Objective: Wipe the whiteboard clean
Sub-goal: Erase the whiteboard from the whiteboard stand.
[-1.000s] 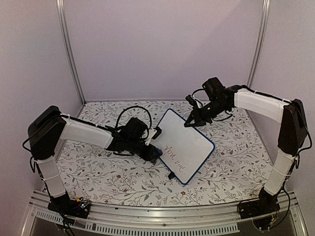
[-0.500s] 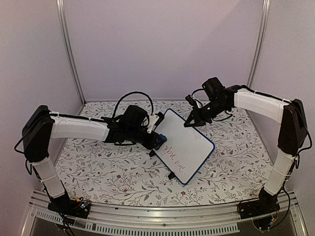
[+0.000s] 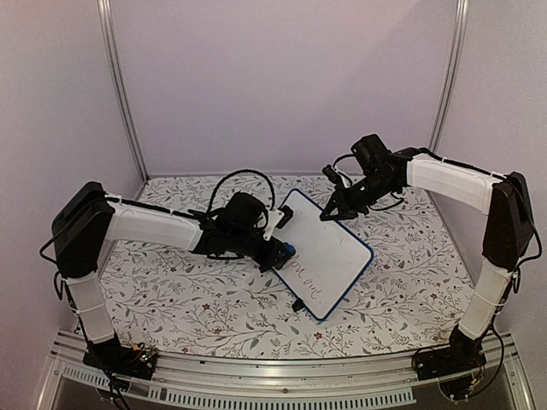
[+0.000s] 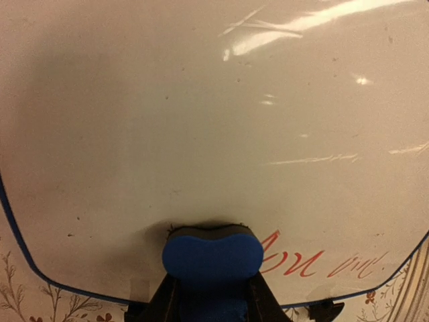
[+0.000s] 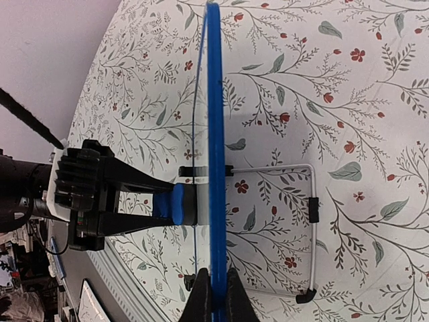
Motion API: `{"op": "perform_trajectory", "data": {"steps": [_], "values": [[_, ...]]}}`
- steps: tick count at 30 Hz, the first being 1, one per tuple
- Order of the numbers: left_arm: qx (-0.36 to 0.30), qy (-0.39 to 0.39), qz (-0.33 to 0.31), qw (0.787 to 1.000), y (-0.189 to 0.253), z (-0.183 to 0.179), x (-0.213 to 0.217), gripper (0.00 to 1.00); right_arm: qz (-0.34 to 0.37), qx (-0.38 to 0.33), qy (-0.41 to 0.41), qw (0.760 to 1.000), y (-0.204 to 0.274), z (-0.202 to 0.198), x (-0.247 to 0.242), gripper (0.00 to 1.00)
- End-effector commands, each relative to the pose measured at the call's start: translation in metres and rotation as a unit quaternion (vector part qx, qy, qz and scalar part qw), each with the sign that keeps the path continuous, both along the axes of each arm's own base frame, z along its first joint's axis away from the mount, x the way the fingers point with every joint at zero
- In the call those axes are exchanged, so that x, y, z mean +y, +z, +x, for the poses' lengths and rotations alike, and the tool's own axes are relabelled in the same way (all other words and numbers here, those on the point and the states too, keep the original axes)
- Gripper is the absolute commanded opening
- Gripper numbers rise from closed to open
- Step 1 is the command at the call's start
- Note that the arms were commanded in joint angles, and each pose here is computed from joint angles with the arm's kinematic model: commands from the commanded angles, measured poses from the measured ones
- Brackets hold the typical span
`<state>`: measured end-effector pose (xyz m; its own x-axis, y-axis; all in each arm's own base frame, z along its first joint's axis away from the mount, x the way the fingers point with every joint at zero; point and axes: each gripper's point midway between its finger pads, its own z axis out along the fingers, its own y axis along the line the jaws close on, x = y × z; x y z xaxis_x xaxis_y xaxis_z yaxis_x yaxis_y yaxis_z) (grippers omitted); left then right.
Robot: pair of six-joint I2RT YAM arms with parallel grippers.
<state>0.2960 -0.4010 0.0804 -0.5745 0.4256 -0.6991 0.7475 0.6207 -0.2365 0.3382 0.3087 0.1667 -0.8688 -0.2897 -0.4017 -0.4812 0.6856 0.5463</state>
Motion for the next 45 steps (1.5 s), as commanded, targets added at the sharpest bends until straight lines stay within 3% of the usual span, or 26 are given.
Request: {"op": "perform_trajectory", "data": {"steps": [1, 28, 40, 45], "values": [[0.053, -0.022, 0.033, 0.998, -0.042, -0.035, 0.004, 0.00, -0.057, 0.051, 0.023, 0.997, -0.036, -0.031, -0.004, 0.00], [0.136, -0.026, 0.077, 0.987, -0.080, -0.073, 0.035, 0.00, -0.057, 0.050, 0.023, 0.997, -0.035, -0.030, -0.003, 0.00], [-0.002, 0.027, 0.018, 0.999, 0.028, -0.009, 0.028, 0.00, -0.055, 0.050, 0.023, 0.997, -0.035, -0.030, -0.003, 0.00], [0.011, 0.023, 0.026, 0.999, 0.012, -0.001, 0.021, 0.00, -0.055, 0.050, 0.023, 0.997, -0.034, -0.030, -0.003, 0.00]]}}
